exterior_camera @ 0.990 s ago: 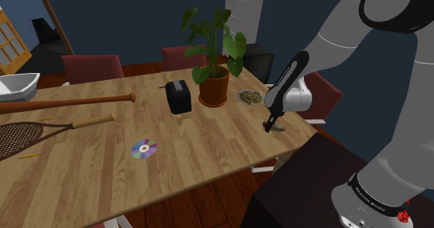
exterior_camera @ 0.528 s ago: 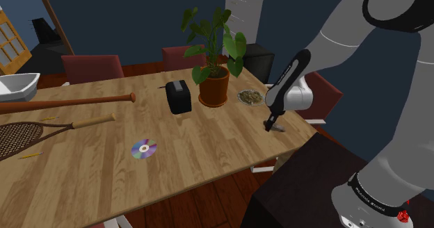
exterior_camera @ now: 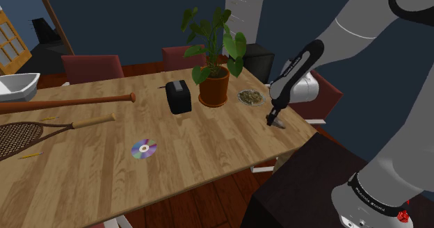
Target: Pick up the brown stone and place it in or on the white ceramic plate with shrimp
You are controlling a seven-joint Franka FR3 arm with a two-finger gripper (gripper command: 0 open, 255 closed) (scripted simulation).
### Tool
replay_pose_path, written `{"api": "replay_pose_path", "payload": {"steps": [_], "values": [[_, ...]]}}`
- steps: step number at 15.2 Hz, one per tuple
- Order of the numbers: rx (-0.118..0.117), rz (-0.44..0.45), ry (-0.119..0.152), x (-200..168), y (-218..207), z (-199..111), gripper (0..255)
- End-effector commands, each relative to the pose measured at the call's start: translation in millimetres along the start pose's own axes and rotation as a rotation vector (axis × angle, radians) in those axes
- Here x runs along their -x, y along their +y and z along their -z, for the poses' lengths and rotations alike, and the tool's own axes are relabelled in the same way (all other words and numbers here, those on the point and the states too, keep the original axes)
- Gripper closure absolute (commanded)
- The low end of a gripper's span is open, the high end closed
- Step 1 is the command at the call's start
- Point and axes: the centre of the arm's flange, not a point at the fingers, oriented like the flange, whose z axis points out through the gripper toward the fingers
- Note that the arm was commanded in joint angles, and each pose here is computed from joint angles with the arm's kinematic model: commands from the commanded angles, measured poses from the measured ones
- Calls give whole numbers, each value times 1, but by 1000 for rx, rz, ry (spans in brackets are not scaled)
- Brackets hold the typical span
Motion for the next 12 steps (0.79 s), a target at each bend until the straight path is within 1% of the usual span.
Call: {"api": "replay_pose_path", "payload": {"steps": [1, 8, 12], "values": [[0, 0, 0, 0, 0, 11, 255], [0, 0, 0, -3, 1, 46, 255], [0, 0, 0, -42, 36, 43, 255]]}}
